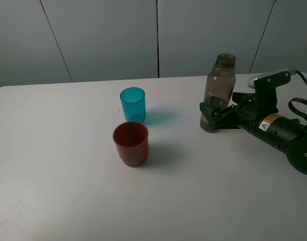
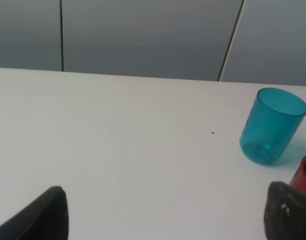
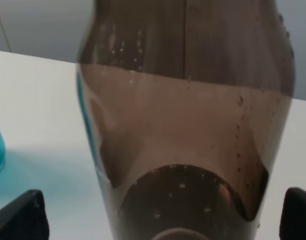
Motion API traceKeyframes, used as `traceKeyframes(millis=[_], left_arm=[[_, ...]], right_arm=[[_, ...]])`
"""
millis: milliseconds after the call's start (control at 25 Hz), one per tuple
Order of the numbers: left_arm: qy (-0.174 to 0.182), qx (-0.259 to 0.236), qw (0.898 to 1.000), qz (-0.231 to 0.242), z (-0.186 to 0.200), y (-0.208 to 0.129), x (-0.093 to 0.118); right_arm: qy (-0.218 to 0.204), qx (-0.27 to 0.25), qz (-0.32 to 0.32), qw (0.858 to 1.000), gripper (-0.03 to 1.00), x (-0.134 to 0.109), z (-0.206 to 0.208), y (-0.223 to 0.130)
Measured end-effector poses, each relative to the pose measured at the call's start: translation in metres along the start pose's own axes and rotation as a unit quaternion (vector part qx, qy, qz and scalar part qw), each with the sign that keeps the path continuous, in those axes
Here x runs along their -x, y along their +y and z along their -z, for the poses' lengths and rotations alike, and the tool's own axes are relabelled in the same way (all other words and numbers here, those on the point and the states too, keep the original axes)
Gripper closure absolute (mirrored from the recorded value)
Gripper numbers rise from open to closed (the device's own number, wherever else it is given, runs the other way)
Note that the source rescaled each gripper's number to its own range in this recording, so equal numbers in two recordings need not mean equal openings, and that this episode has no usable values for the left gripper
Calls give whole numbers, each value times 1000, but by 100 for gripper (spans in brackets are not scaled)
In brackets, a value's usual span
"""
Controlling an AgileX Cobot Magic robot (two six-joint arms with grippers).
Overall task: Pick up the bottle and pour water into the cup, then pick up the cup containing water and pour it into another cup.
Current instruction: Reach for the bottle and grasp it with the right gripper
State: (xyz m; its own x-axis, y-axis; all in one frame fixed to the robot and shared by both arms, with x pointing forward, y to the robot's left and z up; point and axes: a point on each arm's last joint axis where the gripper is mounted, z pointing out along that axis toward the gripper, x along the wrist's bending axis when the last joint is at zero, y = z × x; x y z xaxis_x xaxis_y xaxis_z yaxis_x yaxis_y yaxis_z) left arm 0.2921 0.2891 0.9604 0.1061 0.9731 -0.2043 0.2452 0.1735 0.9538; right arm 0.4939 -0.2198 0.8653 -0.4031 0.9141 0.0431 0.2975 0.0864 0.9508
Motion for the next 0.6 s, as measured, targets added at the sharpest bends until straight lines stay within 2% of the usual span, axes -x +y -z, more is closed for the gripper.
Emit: traceKeyframes(millis=[600], left_arm=[[0, 0, 1000, 0, 0, 0, 0]], right_arm=[[0, 33, 12, 999, -3, 6, -33, 9]])
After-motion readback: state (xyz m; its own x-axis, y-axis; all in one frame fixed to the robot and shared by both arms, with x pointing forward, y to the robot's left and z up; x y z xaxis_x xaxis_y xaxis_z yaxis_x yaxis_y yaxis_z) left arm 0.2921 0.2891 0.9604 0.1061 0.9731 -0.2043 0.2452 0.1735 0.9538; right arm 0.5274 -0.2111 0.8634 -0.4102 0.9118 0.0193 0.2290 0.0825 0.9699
